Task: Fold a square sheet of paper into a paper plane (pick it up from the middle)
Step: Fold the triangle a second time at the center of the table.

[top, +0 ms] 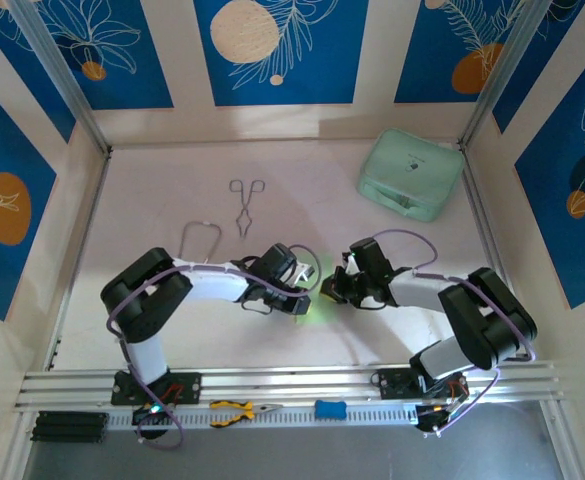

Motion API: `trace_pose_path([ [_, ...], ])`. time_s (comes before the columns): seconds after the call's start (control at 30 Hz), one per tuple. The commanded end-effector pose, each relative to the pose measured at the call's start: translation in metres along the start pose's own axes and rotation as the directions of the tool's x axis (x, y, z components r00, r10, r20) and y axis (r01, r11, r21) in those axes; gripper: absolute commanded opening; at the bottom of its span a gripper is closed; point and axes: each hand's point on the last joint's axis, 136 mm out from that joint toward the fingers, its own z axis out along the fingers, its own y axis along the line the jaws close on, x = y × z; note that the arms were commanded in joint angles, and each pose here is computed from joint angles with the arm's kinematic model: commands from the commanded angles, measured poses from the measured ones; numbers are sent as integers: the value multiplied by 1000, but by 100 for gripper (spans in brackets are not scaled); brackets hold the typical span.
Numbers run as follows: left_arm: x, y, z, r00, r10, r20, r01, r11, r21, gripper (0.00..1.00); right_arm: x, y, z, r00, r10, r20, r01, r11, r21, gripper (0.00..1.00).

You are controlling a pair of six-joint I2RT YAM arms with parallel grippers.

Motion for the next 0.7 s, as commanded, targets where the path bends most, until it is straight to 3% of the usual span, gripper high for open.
trace_pose_path([
  [0.0, 40, 34, 4, 990, -82, -113, 68, 991, -116, 0, 5, 19, -2, 999, -48, -22, 48, 998, -29, 2],
  [0.3, 40, 38, 3, 990, -89, -108, 73, 987, -140, 0, 18, -30, 24, 996, 56, -65, -51, 996, 80, 1],
  [0.67, 43, 38, 2, 989, -90, -118, 73, 987, -142, 0, -26, -49, 1, 993, 103, 49, -105, 993, 49, 2],
])
